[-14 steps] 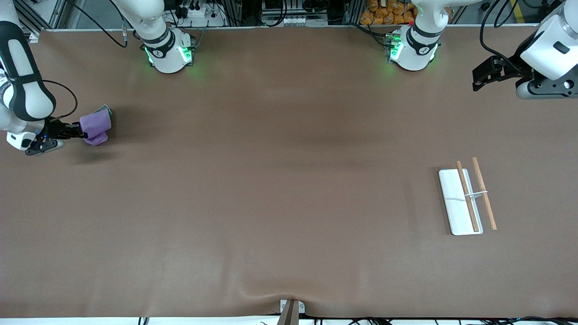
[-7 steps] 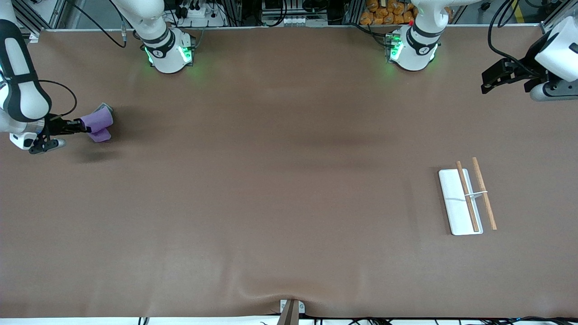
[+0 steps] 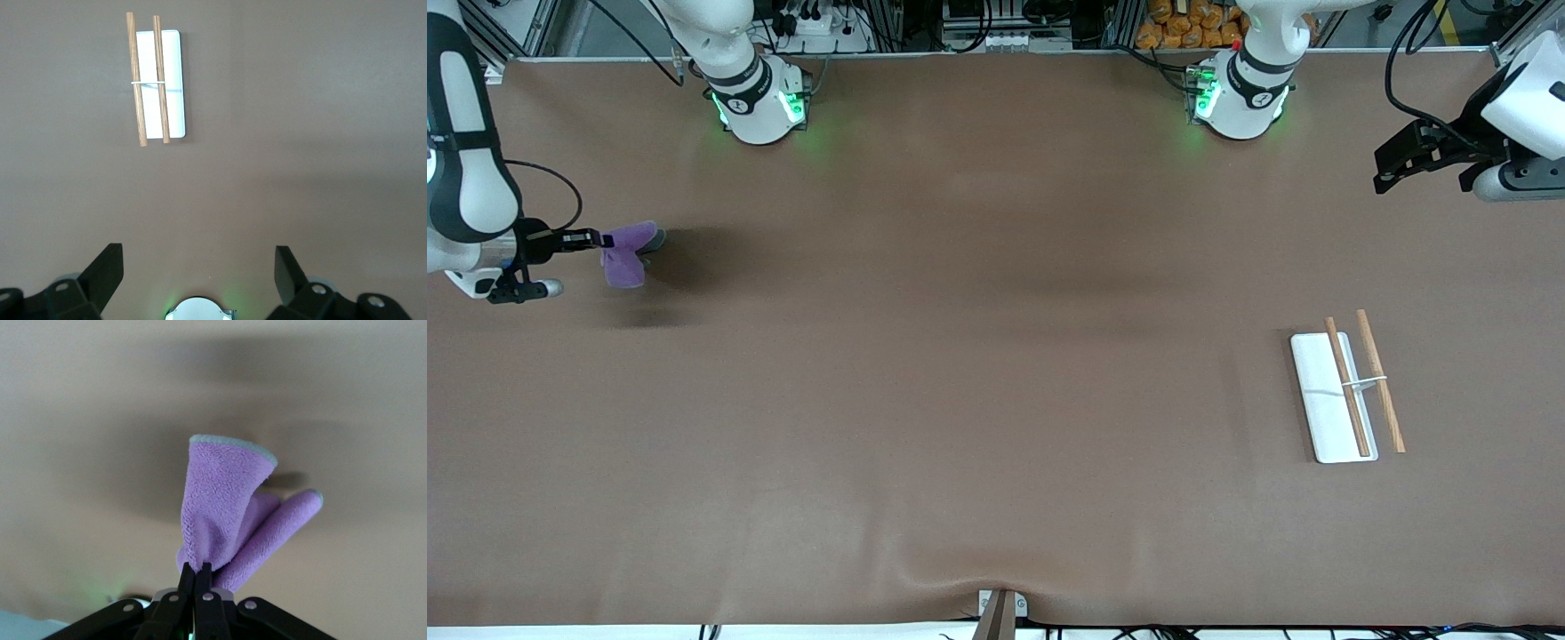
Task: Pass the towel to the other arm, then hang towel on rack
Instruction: 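Lift the towel with the right gripper and carry it toward the table middle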
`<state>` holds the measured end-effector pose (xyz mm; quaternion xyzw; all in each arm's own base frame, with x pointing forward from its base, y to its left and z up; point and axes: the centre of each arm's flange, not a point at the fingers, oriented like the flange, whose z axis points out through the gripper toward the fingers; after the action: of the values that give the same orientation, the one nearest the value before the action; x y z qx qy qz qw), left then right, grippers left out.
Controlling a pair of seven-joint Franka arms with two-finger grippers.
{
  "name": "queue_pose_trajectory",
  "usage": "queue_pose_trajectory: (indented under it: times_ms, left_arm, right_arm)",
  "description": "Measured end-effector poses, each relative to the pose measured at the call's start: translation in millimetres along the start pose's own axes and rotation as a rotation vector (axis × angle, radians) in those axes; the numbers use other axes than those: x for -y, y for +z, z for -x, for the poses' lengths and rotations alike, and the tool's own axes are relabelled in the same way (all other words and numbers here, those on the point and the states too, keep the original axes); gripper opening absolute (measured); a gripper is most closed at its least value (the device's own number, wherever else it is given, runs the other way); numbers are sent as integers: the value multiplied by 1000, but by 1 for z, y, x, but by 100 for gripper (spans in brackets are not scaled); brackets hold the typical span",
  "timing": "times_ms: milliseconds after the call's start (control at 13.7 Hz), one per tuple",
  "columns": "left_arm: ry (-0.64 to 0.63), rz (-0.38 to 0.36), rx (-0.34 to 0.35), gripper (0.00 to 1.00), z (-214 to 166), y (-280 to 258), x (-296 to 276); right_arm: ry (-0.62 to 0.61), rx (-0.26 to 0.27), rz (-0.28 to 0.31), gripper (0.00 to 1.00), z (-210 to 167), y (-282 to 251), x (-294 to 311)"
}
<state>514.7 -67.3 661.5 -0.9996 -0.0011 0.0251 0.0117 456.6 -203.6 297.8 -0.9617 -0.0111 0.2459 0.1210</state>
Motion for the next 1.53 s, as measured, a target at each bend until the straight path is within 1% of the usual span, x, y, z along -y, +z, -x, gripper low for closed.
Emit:
queue_pose_trajectory:
  times_ms: [146, 439, 731, 950, 1023, 1169, 1243, 1389, 1535]
  left_arm:
    - [1, 0, 0, 100, 0, 0, 0]
    - [6, -1, 0, 100, 0, 0, -3]
    - [13, -2, 3, 100, 1, 2, -7]
    - [42, -3, -1, 100, 1, 4, -23]
    - [51, -2, -4, 100, 0, 5, -27]
    - [56, 2, -12, 100, -3, 7, -30]
    - [56, 4, -12, 100, -4, 8, -30]
    - [56, 7, -10, 100, -6, 10, -30]
    - [58, 29, -7, 100, -6, 11, -33]
  right_arm:
    - [49, 24, 16, 2, 3, -14, 34]
    - [166, 60, 14, 2, 13, -43, 108]
    - [316, 94, 20, 2, 14, -76, 196]
    - [418, 81, 69, 2, 15, -95, 270]
    - [446, 75, 65, 2, 16, -98, 292]
    - [512, 62, 43, 2, 19, -104, 329]
    - [545, 61, 16, 2, 22, -107, 347]
    - [614, 81, -55, 2, 26, -110, 378]
    - [694, 72, -108, 2, 26, -114, 410]
